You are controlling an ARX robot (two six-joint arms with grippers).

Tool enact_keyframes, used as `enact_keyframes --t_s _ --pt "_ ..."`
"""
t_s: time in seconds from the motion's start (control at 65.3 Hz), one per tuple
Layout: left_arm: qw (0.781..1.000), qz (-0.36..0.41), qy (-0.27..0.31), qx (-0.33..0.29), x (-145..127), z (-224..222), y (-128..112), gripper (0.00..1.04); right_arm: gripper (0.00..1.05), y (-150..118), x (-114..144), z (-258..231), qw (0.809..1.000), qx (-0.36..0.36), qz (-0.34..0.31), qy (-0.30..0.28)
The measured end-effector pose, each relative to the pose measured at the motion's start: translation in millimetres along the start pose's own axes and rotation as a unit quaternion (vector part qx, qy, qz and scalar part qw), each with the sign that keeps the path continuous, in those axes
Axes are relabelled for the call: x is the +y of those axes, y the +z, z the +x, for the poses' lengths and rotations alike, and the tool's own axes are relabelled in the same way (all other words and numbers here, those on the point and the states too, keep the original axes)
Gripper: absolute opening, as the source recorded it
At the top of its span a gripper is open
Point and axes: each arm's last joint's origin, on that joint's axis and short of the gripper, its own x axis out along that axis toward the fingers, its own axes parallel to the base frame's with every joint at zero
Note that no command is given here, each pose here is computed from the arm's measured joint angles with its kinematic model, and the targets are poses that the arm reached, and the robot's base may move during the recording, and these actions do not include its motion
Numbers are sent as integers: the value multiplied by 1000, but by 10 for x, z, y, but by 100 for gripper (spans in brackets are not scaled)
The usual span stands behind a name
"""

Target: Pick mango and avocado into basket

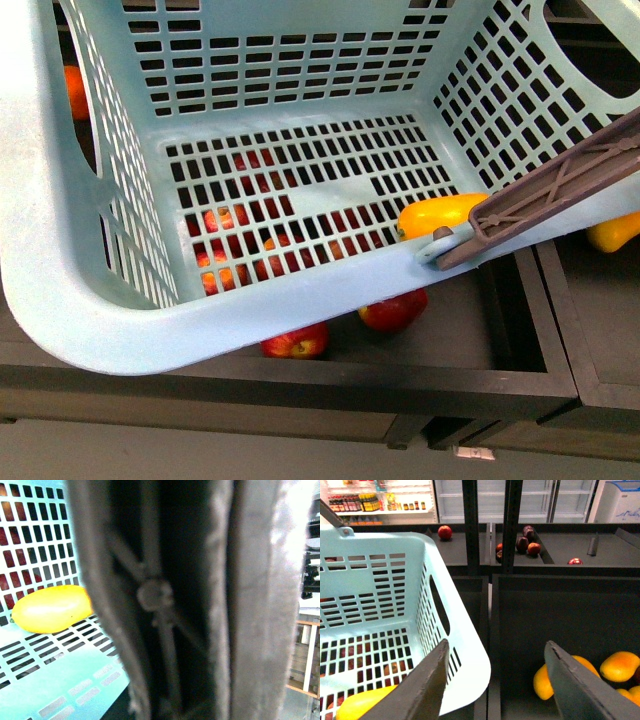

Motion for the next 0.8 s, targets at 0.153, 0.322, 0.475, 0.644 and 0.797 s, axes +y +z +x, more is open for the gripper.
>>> enact_keyframes --t_s 0.153,0.322,0.475,0.644,0.797 --pt "1000 0 1 -1 0 0 1 14 86 0 0 0 1000 0 0 0" --pt "1000 0 0 0 0 0 0 14 96 0 0 0 1000 0 0 0" --pt "1000 0 0 0 0 0 0 14 96 0 0 0 1000 0 0 0" --pt "1000 3 -1 2 -16 2 -26 14 96 -1 -2 -2 1000 0 0 -2" --pt "1000 -1 -9 15 -31 4 -50 14 96 2 -1 -4 1000 -1 0 -2"
